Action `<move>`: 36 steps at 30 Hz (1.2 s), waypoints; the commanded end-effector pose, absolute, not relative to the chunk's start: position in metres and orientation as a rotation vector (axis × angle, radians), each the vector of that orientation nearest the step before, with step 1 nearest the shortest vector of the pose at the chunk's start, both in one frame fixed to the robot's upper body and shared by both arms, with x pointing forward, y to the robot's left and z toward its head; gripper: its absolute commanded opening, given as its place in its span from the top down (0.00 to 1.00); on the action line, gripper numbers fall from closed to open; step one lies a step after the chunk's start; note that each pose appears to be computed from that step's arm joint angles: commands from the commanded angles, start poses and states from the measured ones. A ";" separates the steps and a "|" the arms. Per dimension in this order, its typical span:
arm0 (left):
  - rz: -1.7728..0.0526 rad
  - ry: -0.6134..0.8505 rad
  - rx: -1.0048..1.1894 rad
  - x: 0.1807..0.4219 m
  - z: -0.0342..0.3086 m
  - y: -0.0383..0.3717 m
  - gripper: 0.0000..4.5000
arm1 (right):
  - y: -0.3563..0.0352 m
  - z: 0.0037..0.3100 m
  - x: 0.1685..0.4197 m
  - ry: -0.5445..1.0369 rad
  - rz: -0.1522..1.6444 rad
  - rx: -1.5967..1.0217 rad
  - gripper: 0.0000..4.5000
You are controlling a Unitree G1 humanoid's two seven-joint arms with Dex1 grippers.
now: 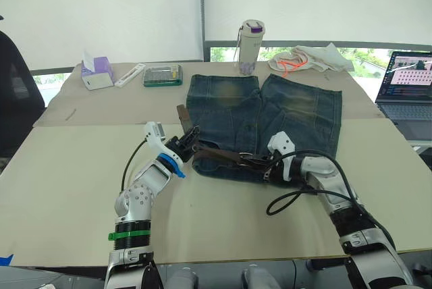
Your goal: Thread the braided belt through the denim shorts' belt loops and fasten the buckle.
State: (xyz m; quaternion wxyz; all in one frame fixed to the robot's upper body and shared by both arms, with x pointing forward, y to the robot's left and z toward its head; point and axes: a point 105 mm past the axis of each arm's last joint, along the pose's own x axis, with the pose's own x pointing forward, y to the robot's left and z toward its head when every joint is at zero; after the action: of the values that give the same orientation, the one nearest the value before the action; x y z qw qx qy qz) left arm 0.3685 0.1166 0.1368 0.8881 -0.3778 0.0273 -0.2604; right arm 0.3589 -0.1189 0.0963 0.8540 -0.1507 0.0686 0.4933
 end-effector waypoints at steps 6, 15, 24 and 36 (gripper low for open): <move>-0.554 0.016 -0.764 0.365 0.143 0.119 1.00 | -0.117 0.086 0.363 0.219 1.044 -0.375 0.99; -0.573 0.028 -0.757 0.363 0.140 0.112 1.00 | -0.113 0.080 0.358 0.281 1.093 -0.467 0.99; -0.583 0.027 -0.738 0.362 0.140 0.110 1.00 | -0.117 0.055 0.354 0.489 1.074 -0.563 0.99; -0.786 -0.050 -0.479 0.360 0.169 0.075 1.00 | -0.116 0.038 0.353 0.626 1.038 -0.606 0.99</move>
State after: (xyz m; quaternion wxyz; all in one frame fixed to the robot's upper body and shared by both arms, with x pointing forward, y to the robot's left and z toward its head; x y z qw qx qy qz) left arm 0.3615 0.0927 0.1338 0.9030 -0.2745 0.0323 -0.3290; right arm 0.3684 -0.1049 0.0922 0.8061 -0.2784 0.1830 0.4890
